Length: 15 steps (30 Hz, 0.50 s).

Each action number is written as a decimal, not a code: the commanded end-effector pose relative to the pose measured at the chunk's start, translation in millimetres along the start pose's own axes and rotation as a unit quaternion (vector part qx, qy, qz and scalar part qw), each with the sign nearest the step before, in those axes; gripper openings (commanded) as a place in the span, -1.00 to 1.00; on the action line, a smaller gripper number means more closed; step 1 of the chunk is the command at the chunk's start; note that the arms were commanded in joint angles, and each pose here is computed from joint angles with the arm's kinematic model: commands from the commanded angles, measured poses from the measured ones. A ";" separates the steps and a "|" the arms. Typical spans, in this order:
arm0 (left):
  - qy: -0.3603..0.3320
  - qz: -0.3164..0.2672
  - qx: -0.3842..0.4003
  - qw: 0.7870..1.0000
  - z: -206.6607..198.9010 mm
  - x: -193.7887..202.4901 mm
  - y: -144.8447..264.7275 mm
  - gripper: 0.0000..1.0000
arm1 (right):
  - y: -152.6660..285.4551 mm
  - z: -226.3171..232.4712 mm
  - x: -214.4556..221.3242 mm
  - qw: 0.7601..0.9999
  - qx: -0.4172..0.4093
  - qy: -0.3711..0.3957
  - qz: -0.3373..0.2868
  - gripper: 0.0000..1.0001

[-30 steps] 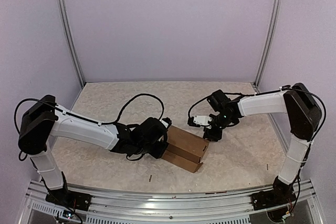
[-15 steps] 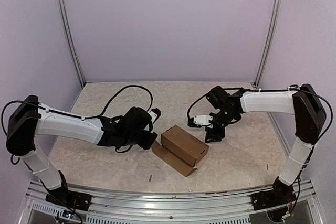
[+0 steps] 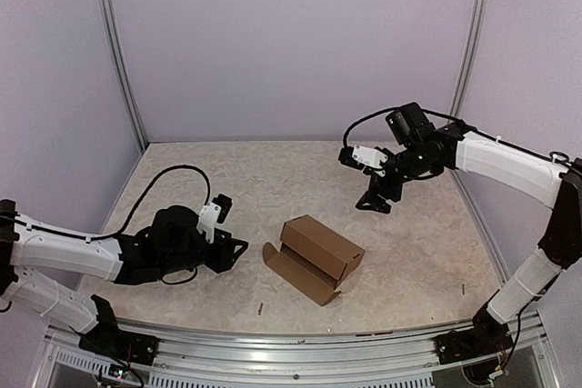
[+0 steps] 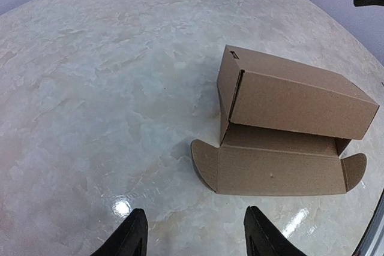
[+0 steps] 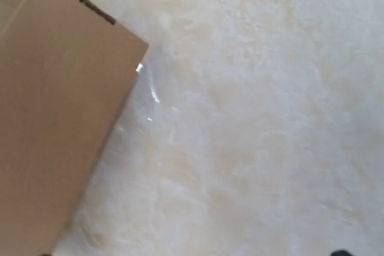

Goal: Fold the paper box

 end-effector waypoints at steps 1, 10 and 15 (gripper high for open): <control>0.028 -0.012 0.034 0.999 -11.1 -6.3 -14.9 0.08 | -7.4 15.0 -4.5 0.991 -0.122 -0.032 -0.035 0.98; 0.033 -0.011 0.062 0.997 -20.7 14.0 -63.1 0.00 | -16.8 76.6 59.2 0.951 -0.157 0.265 0.015 0.79; 0.050 0.007 0.035 0.998 -15.7 21.6 -89.0 0.00 | -33.4 93.0 76.9 0.938 -0.177 0.297 0.037 0.87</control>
Point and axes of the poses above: each gripper's point midway between its finger pads, its own y axis back along the fingers, its own z axis along the line the jaws close on, x = y × z, the point moved 6 cm from there along y, back along the fingers, and after that the axes turned 12 degrees about -y, right-handed, at the moved point
